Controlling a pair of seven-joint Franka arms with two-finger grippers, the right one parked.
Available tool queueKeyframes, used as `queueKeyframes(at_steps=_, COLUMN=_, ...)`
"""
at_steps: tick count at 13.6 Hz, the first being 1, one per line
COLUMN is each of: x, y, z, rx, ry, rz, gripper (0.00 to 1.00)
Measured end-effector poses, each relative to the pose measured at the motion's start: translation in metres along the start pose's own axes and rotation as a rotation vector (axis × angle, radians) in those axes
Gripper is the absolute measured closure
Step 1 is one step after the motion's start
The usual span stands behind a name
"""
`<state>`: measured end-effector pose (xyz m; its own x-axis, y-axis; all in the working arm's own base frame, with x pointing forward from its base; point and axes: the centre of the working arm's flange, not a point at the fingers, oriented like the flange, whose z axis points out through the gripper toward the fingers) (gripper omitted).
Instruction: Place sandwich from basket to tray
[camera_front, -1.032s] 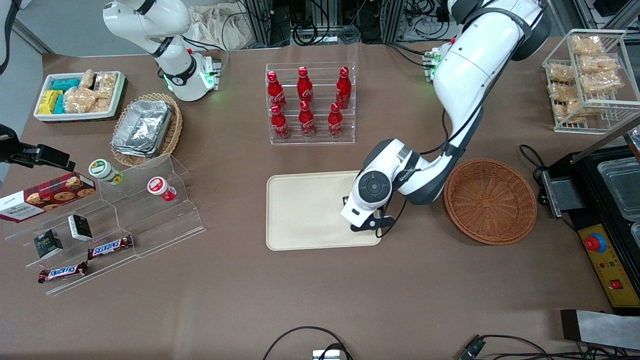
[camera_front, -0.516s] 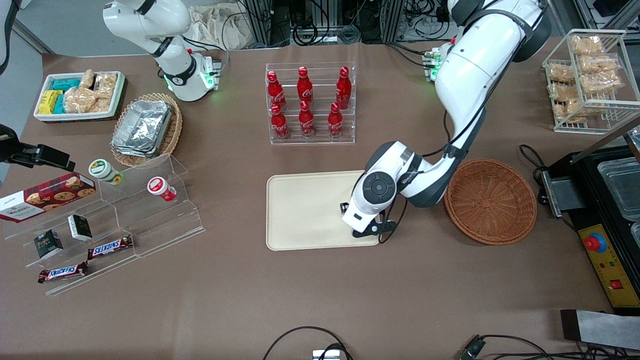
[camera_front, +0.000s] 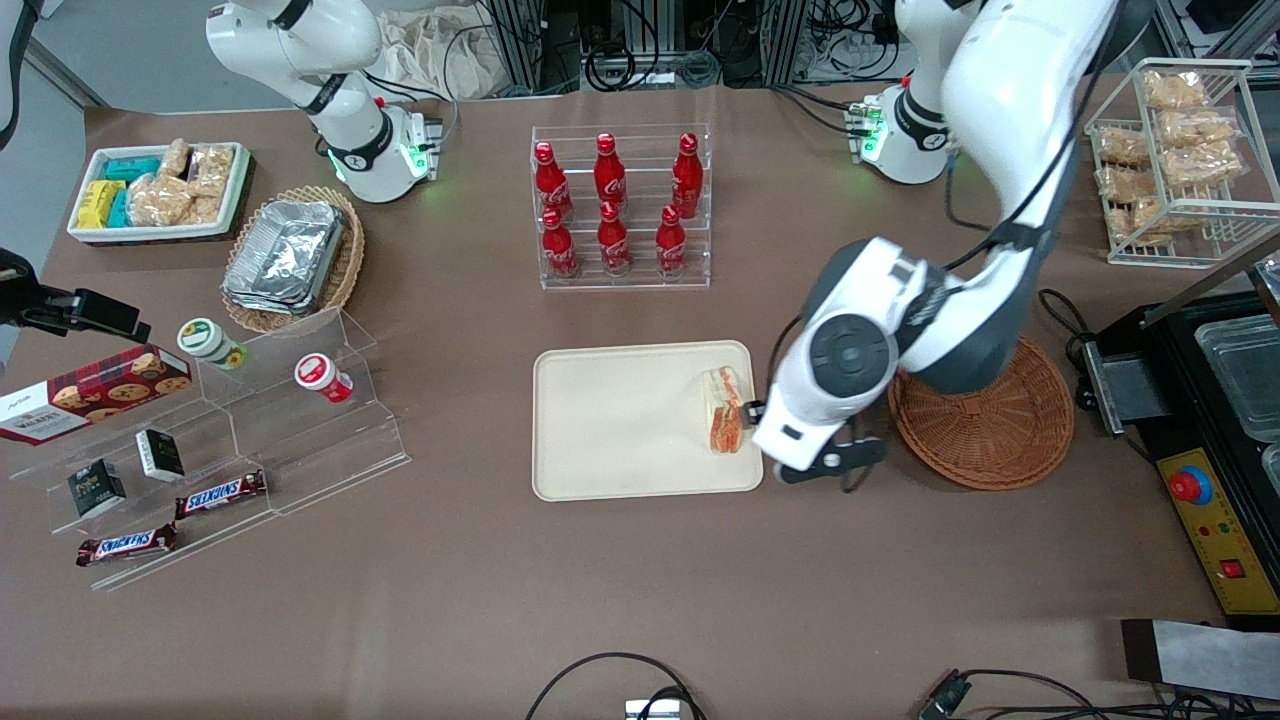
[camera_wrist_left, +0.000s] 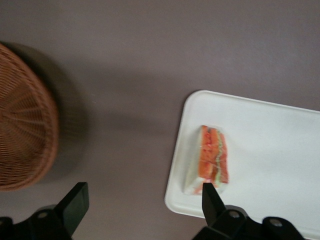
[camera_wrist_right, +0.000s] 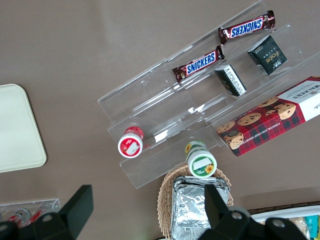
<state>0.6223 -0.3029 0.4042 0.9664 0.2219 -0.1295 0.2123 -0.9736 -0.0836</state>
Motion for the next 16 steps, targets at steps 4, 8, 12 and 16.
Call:
queueKeyframes(at_steps=4, x=0.014, y=-0.048, z=-0.025, rx=0.029, ry=0.038, rz=0.004, gripper=0.0)
queueKeyframes(at_steps=8, x=0.026, y=-0.129, z=-0.05, rx=0.007, ry=0.033, rz=0.074, gripper=0.0)
queueKeyframes(at_steps=12, x=0.019, y=-0.218, z=-0.081, rx=-0.019, ry=0.026, rz=0.127, gripper=0.0)
queueKeyframes(at_steps=16, x=0.016, y=-0.245, z=-0.088, rx=-0.017, ry=0.024, rz=0.158, gripper=0.0)
